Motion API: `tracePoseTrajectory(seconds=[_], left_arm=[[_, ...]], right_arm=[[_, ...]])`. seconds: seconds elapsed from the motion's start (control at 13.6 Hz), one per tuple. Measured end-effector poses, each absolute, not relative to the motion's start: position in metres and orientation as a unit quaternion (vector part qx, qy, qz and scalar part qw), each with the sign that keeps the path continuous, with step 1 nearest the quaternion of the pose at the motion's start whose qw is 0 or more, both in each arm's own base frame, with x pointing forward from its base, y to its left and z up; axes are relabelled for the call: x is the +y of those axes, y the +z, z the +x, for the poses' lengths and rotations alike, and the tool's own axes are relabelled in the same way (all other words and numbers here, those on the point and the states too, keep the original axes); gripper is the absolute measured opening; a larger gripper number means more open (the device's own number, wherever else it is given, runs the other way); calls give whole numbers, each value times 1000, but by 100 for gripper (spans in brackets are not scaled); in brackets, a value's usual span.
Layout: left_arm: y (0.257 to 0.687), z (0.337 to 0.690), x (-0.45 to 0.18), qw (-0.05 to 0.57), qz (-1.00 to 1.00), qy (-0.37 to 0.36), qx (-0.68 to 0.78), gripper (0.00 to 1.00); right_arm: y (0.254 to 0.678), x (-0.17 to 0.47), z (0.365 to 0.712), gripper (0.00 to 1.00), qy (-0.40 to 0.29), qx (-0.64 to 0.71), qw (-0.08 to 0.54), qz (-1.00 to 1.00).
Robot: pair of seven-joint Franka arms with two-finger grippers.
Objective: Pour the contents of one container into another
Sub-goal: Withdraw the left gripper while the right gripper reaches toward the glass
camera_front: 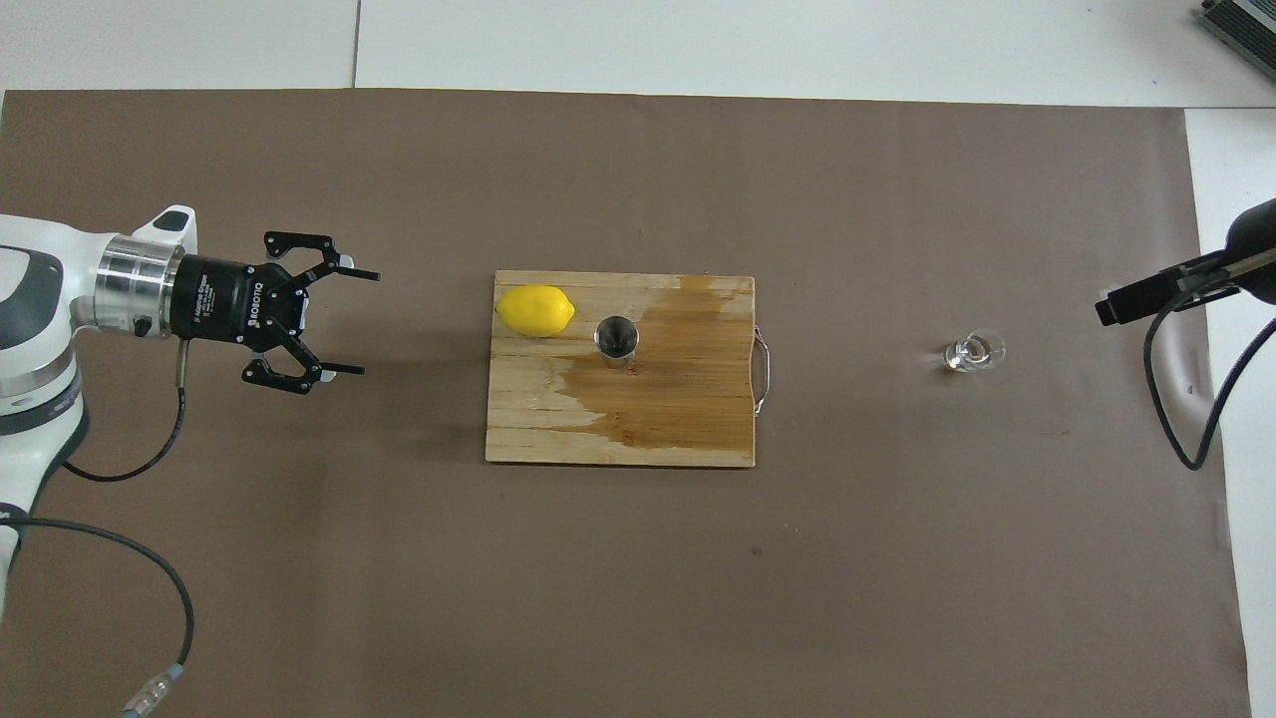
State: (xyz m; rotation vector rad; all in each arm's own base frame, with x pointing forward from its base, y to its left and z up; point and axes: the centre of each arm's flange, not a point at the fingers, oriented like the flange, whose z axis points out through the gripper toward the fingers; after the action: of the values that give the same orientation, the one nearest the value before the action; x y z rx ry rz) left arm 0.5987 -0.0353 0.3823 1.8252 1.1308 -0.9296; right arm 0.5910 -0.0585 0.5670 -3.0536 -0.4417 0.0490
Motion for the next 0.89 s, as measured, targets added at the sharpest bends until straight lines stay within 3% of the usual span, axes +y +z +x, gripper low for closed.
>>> tracePoseTrajectory(seconds=[0.89], left_arm=[[449,621,21,186,968,-144,84,100]], right_arm=[[464,-129,588,100,-76,-365,160,-914]])
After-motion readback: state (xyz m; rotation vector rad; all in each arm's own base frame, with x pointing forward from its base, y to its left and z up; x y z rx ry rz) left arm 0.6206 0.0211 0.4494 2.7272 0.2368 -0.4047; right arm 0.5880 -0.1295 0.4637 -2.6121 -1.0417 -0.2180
